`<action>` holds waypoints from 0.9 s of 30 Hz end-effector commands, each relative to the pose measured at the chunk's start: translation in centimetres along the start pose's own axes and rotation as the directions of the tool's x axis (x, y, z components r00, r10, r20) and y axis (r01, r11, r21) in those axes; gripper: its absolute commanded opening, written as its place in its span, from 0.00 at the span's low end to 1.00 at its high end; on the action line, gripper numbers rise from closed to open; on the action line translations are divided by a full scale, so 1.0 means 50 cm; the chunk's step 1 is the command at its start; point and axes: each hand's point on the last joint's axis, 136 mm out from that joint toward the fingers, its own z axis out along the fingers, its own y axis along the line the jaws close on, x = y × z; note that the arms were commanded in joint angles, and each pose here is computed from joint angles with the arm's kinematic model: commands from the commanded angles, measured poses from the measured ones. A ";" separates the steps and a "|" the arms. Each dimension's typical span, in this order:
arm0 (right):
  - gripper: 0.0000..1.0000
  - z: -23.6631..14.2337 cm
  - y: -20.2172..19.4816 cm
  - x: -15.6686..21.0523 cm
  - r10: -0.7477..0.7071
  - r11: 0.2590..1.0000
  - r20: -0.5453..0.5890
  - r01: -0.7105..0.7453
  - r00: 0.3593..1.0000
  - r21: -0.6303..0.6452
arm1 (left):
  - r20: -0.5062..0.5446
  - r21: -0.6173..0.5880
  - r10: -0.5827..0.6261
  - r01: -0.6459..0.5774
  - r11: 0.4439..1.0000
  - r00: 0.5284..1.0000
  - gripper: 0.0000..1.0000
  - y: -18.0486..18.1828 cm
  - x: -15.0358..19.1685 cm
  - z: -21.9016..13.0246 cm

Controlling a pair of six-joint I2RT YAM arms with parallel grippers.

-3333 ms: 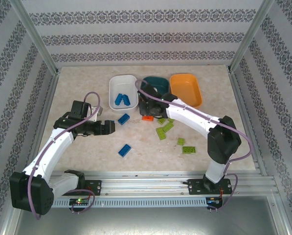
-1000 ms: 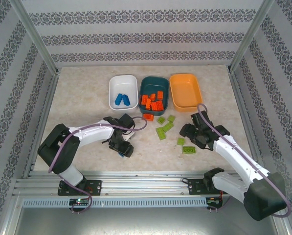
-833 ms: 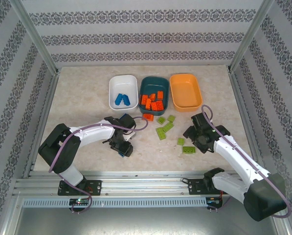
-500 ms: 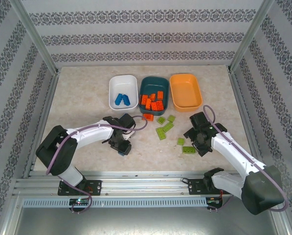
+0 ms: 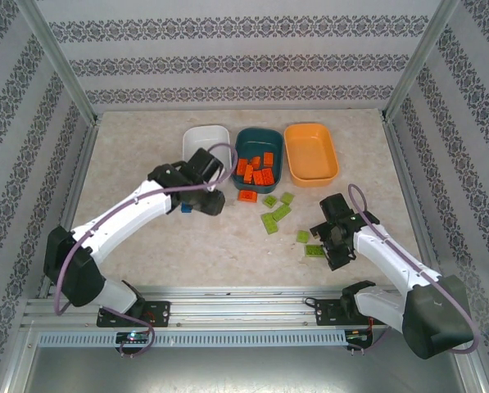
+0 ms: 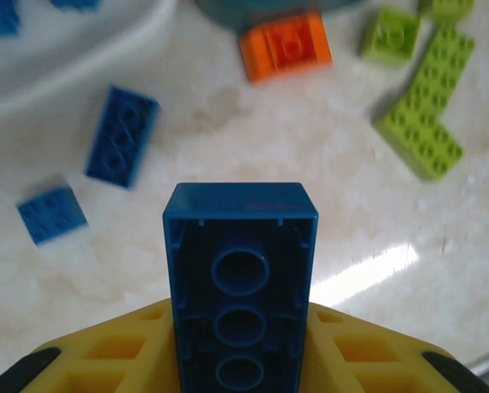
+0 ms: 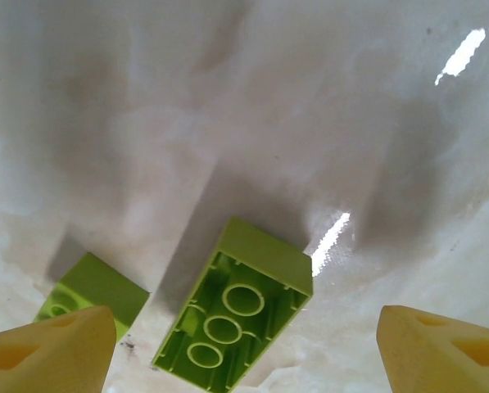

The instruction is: Sort the legos into containers by color

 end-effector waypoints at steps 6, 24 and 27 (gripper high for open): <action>0.83 0.029 -0.005 0.009 0.105 0.994 -0.048 -0.103 0.993 0.038 | -0.069 -0.071 -0.012 0.007 0.997 0.998 0.36 0.084 -0.083 0.052; 0.70 0.089 -0.023 0.020 0.127 0.988 -0.103 -0.117 0.987 0.097 | -0.184 -0.139 -0.108 0.083 0.987 0.977 0.37 0.218 -0.197 0.224; 0.66 0.088 -0.021 0.021 0.121 0.990 -0.105 -0.112 0.987 0.090 | -0.210 -0.155 -0.118 0.086 0.984 0.971 0.39 0.238 -0.199 0.254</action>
